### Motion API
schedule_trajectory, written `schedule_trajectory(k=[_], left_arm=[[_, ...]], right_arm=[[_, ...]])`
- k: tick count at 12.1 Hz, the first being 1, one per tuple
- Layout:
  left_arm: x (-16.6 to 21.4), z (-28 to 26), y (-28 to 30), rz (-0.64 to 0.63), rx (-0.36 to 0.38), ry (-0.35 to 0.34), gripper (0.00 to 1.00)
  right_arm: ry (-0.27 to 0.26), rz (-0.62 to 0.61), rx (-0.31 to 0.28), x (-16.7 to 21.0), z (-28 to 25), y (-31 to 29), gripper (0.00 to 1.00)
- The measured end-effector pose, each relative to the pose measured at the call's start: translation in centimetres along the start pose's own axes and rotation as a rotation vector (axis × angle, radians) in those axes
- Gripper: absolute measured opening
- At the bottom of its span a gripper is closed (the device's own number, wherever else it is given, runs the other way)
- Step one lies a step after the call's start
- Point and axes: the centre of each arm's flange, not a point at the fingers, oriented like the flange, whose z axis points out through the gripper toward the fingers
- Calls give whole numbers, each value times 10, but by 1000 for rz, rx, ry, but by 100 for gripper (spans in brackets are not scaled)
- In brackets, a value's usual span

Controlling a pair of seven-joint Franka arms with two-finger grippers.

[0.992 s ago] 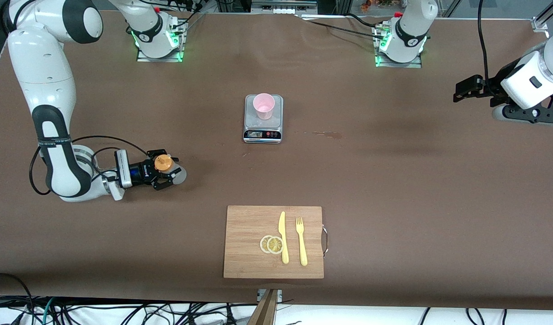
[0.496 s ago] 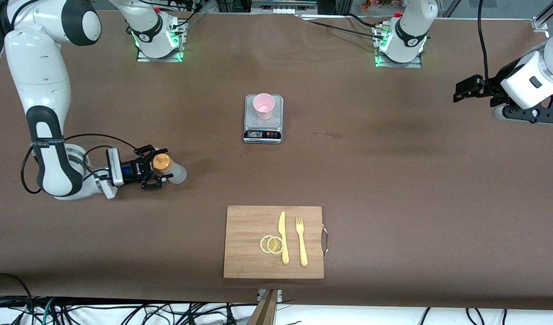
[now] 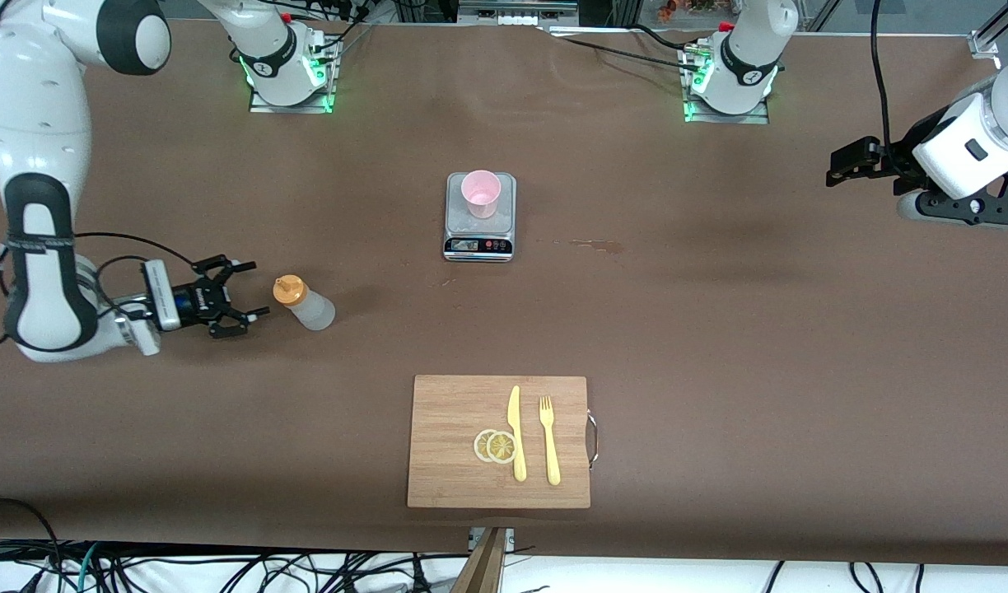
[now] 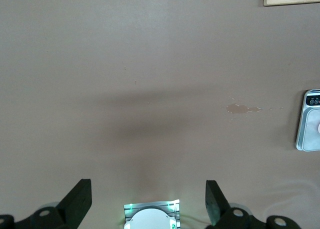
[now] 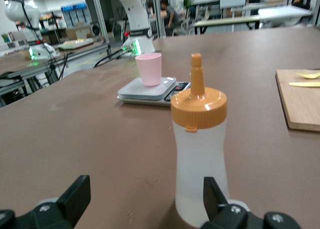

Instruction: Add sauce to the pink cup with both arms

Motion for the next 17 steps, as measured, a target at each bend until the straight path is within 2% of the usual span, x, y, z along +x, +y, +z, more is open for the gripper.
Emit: schedule_trajectory(k=[2,3,6,8,10,13,17], left_arm=[[0,-2,0,0,0,4,100],[0,-3,0,1,0,6,100],[0,-4,0,1,0,9,100],[0,-4,0,1,0,9,100],[0,-4,0,1,0,10,100],[0,-4,1,1,0,10,100],[0,-4,0,1,0,10,100]], right_arm=[[-144,73,8,47,-39,-11,100],[-224,130,-13,74,-58,-17,100],[-449,374,-144,164,-94,-50,100],[-548,555,-245,225,-95,-80,100],[-625,753,-358,278,-92,-106,100],[-700,1000,-538,343,-85,-131,100],[-739,1281,-743,397,-59,-141,100]])
